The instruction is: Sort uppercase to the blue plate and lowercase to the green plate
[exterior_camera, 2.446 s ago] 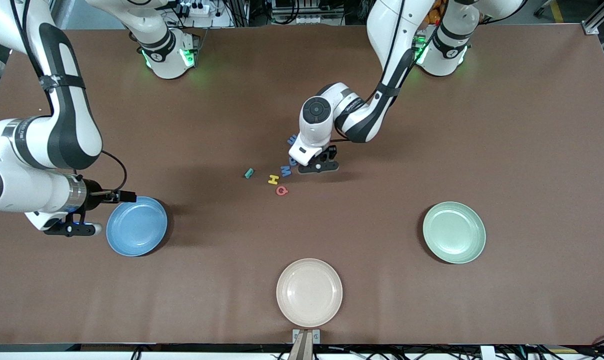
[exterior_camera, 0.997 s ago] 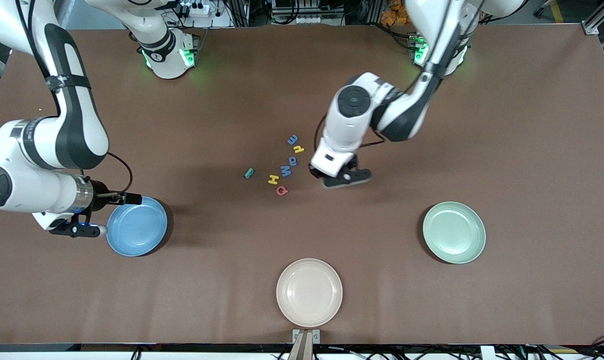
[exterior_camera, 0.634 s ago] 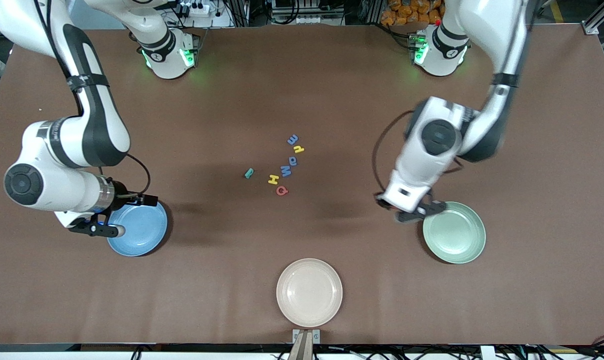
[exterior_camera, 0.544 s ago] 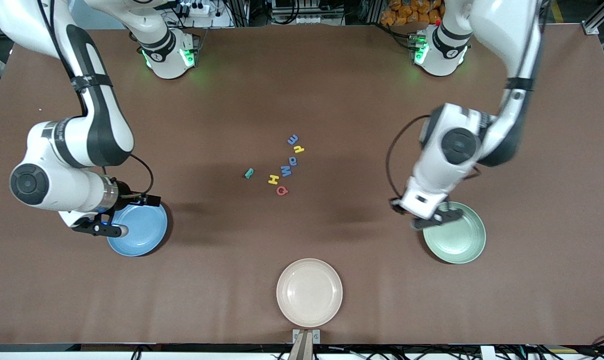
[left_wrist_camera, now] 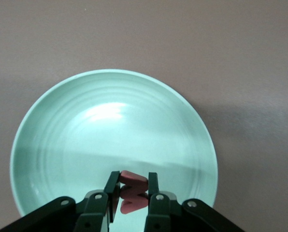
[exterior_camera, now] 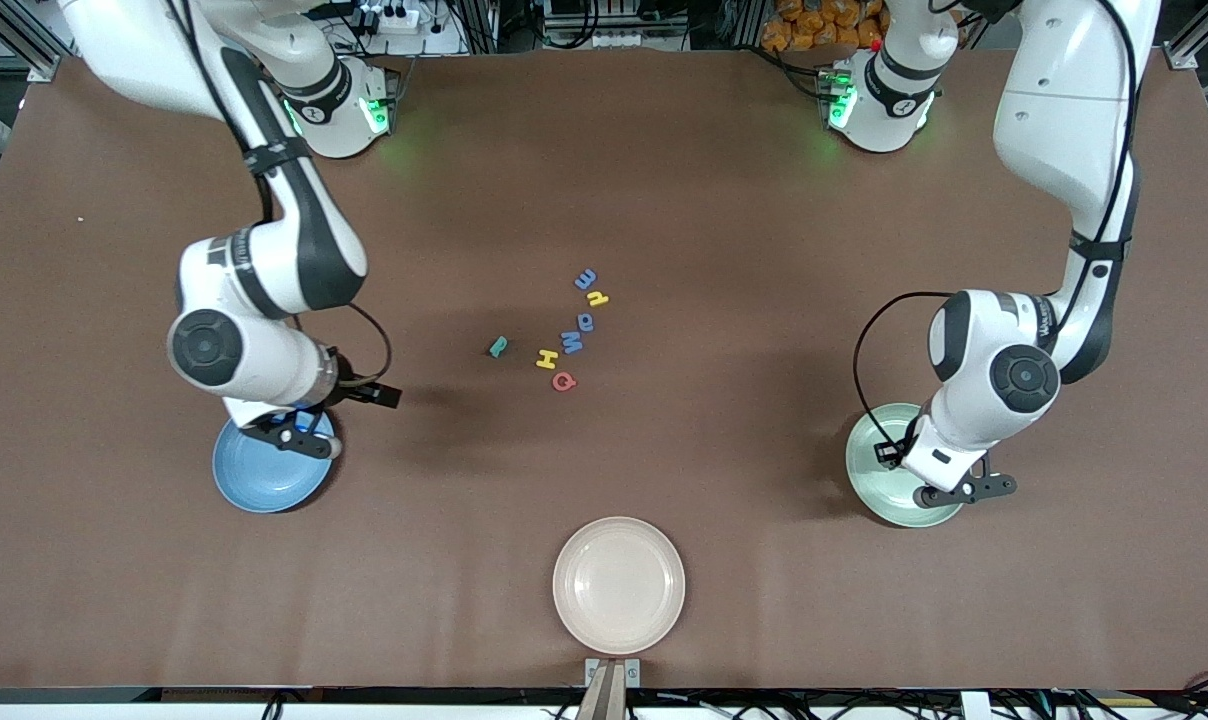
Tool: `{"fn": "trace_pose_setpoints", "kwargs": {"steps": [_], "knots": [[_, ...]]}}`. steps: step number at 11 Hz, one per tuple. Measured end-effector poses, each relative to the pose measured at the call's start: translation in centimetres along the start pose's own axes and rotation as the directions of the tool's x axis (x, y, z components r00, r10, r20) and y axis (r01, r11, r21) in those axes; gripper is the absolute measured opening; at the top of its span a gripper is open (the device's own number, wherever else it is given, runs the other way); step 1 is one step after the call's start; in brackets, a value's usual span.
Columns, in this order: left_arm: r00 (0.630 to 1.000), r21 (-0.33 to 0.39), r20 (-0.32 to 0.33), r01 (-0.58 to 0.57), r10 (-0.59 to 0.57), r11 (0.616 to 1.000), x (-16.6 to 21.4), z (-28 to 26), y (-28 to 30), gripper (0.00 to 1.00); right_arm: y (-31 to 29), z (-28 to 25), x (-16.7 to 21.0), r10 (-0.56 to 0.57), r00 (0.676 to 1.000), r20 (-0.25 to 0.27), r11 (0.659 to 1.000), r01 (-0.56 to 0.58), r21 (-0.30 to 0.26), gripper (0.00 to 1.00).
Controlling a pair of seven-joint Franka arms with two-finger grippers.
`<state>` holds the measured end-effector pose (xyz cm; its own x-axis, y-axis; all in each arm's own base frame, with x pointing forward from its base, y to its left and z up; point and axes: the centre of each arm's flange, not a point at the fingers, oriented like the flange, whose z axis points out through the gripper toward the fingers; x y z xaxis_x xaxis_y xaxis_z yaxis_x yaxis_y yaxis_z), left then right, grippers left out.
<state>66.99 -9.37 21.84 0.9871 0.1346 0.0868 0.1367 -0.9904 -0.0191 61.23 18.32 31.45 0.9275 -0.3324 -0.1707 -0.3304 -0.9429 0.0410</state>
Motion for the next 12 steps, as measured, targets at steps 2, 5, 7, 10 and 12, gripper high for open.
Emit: {"fn": "trace_pose_setpoints", "kwargs": {"steps": [2,5,7,10,12], "knots": [[1.000,-0.002,-0.005,-0.002,0.002,1.000,0.4,0.3,0.2,0.33,-2.2,1.2,-1.7,0.069,0.997,-0.021,0.998,-0.068,0.007,1.00],[1.000,-0.006,-0.019,-0.007,0.007,1.000,0.9,-0.3,0.4,0.73,-5.4,5.2,-5.1,0.167,0.983,-0.080,0.985,-0.163,0.056,1.00],[0.999,-0.009,-0.034,-0.042,0.042,0.999,1.4,-1.1,0.2,0.98,-6.8,7.6,-7.0,0.227,0.970,-0.083,0.973,-0.222,0.061,1.00],[0.997,-0.013,-0.036,-0.062,0.061,0.998,1.8,-4.4,0.4,1.00,-8.6,9.5,-8.5,0.277,0.957,-0.087,0.960,-0.272,0.071,1.00],[0.997,-0.025,-0.021,-0.080,0.080,0.996,1.3,-7.3,1.7,1.00,-9.9,10.8,-9.6,0.288,0.953,-0.093,0.956,-0.281,0.078,1.00]]}}
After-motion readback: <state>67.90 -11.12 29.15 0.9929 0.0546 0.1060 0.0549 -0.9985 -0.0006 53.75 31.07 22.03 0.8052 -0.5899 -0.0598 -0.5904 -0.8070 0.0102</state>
